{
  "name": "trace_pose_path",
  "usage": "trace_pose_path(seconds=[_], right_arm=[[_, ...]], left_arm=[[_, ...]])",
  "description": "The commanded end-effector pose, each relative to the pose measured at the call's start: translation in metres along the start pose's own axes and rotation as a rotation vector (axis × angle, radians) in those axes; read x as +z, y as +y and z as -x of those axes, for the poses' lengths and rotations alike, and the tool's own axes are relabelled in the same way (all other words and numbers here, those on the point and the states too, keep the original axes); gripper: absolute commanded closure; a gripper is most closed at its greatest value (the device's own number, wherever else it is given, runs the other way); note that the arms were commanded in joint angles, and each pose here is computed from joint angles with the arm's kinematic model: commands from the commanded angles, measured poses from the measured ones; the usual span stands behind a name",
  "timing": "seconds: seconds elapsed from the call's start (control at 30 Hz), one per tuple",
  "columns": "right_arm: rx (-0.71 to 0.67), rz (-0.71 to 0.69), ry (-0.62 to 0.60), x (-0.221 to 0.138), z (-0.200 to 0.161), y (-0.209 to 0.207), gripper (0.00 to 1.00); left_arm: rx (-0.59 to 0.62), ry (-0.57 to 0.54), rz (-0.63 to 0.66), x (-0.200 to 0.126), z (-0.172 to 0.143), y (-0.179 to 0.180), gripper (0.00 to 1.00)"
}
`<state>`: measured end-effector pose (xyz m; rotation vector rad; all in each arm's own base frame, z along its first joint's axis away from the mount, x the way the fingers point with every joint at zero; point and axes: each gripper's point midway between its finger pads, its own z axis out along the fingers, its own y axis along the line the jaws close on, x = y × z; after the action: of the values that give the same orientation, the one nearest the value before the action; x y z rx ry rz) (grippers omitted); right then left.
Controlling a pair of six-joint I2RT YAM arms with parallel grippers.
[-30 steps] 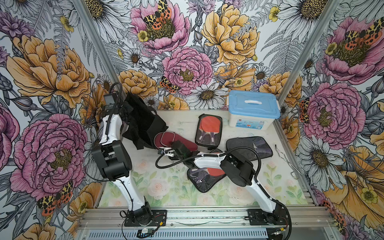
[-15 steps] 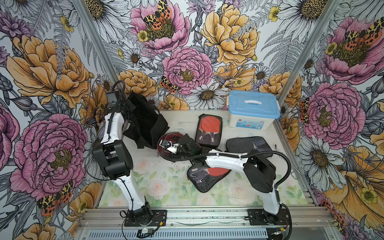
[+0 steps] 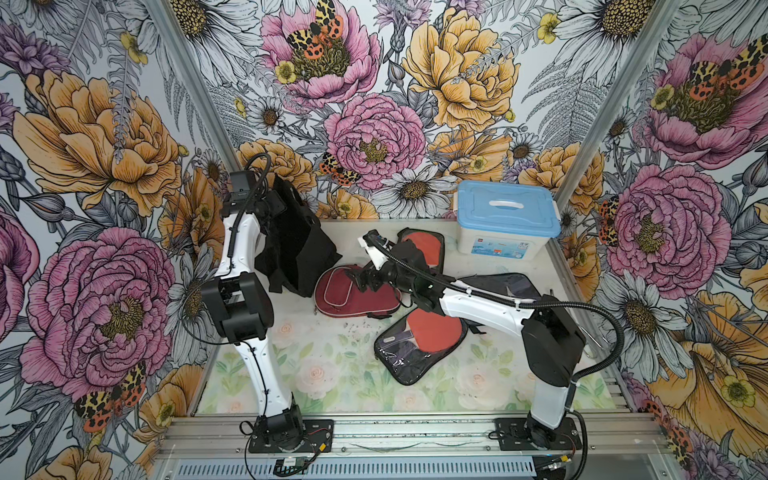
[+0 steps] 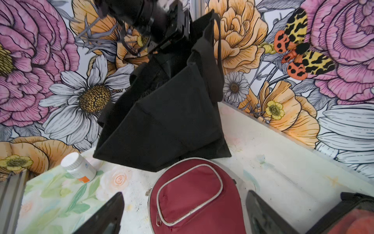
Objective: Remove the ping pong set from the canvas bag
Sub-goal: Place the ping pong set at the center of the board, then place the canvas bag at the corner of the board.
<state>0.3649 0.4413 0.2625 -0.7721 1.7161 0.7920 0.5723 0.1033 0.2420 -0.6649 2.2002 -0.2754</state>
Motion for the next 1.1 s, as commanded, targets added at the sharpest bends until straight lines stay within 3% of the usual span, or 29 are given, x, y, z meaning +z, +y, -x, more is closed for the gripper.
trace_pose_path(seconds=[0.0,0.23,0.43,0.5,0.63,0.73,0.83,1.07], right_arm=[[0.064,0.027,-0.087,-0.025,0.036,0.002,0.07],[0.083,-0.061,-0.121,-0.063,0.044,-0.025,0.03],[0.081,-0.171,-0.152,-0.118,0.054,-0.049,0.01],[0.081,-0.224,-0.159,-0.140,0.057,-0.061,0.00],[0.088,-0.311,-0.158,-0.180,0.062,-0.081,0.00],[0.090,-0.346,-0.173,-0.202,0.065,-0.088,0.01],[0.094,-0.355,-0.174,-0.212,0.065,-0.088,0.01],[0.118,-0.345,-0.162,-0.214,0.058,-0.085,0.01]], left_arm=[[0.105,-0.028,0.028,-0.018,0.002,-0.013,0.25],[0.219,-0.035,-0.032,-0.025,-0.040,-0.041,0.19],[0.297,-0.153,-0.169,-0.076,-0.060,-0.073,0.15],[0.300,-0.192,-0.181,-0.092,-0.065,-0.072,0.03],[0.250,-0.303,-0.138,-0.125,-0.055,-0.050,0.01],[0.202,-0.274,-0.082,-0.125,-0.046,-0.028,0.01],[0.179,-0.263,-0.003,-0.122,-0.037,-0.010,0.01],[0.145,-0.331,-0.038,-0.139,-0.007,-0.015,0.01]])
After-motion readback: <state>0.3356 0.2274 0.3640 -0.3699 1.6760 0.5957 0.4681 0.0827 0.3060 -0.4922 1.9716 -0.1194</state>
